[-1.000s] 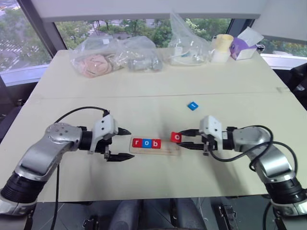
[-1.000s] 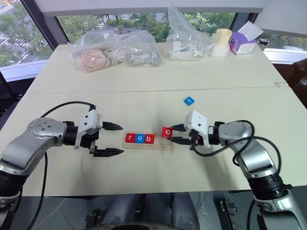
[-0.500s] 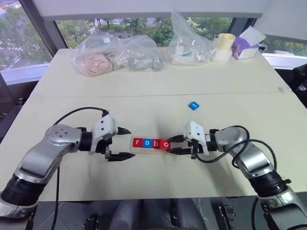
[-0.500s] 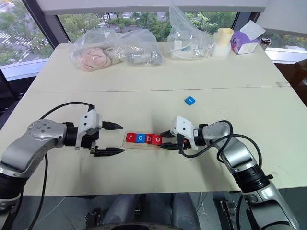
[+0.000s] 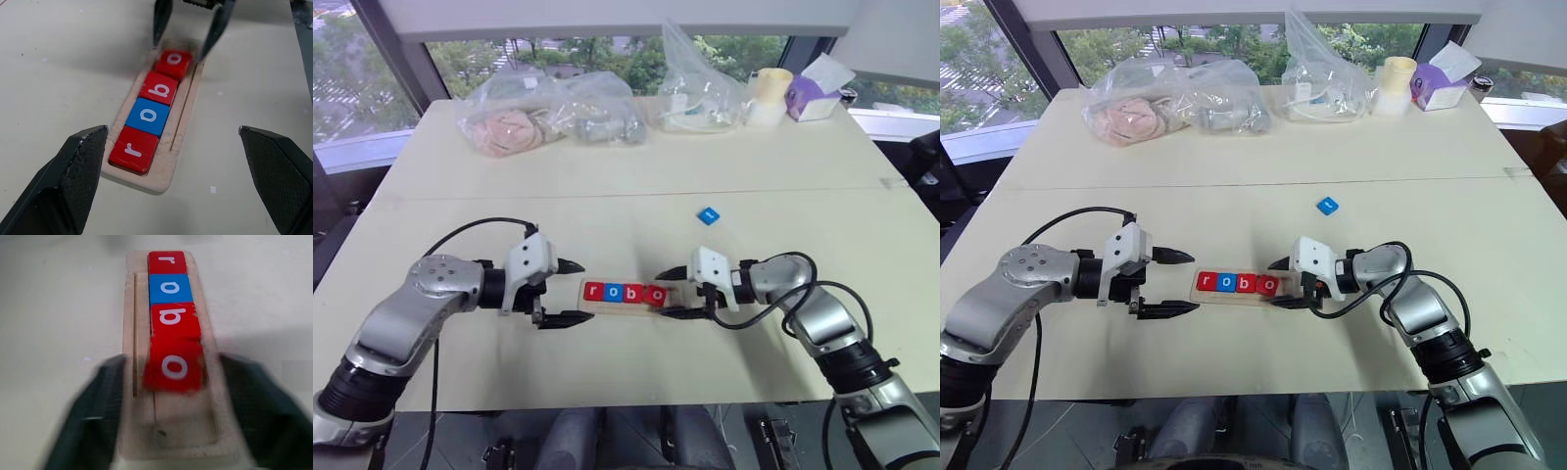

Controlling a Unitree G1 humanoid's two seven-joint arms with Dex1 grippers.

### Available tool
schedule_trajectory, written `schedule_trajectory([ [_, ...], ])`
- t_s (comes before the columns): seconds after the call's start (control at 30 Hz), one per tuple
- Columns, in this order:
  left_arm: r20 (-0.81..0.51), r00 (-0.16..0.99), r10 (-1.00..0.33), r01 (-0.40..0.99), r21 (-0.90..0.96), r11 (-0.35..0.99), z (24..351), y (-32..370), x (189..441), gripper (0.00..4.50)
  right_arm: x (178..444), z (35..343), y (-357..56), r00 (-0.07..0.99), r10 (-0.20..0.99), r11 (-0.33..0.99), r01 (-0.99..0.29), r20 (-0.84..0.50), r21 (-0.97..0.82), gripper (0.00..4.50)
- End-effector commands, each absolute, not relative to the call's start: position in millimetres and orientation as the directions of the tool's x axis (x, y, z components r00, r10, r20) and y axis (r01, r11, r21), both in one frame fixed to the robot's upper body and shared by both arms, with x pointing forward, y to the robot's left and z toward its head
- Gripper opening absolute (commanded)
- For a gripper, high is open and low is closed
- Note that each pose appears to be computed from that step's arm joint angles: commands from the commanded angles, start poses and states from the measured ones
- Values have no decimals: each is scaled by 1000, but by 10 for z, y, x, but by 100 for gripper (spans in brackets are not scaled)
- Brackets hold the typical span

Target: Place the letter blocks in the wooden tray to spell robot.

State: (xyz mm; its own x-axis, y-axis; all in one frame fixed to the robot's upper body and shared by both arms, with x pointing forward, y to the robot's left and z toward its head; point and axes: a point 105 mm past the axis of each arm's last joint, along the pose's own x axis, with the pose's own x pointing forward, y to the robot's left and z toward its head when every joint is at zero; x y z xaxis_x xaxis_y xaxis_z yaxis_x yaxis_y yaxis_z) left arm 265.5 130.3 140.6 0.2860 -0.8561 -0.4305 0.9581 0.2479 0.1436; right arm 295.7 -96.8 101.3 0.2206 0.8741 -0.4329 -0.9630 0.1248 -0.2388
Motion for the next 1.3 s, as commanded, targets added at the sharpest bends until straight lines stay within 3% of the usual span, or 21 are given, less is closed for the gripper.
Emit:
schedule_trajectory([
  [0.03, -407, 301, -862, 952, 184, 245, 1514, 1290, 2681, 450, 3037, 1186, -921, 266, 883, 152, -942, -387, -300, 446],
  [0.3, -408, 309, -859, 949, 187, 253, 1505, 1309, 2687, 450, 3065, 1366, -1139, 367, 858, 245, -908, -360, -341, 446],
  [0.53, -405, 304, -862, 951, 186, 248, 1478, 1279, 2697, 450, 2974, 1234, -1293, 403, 808, 244, -893, -430, -378, 446],
  [0.73, -397, 297, -869, 952, 189, 239, 1488, 1246, 2724, 450, 3121, 1179, -1321, 472, 770, 291, -859, -430, -421, 446],
  [1.3, -374, 315, -873, 947, 182, 263, 1503, 1240, 2723, 450, 3245, 1150, -1151, 467, 795, 297, -856, -387, -424, 446],
])
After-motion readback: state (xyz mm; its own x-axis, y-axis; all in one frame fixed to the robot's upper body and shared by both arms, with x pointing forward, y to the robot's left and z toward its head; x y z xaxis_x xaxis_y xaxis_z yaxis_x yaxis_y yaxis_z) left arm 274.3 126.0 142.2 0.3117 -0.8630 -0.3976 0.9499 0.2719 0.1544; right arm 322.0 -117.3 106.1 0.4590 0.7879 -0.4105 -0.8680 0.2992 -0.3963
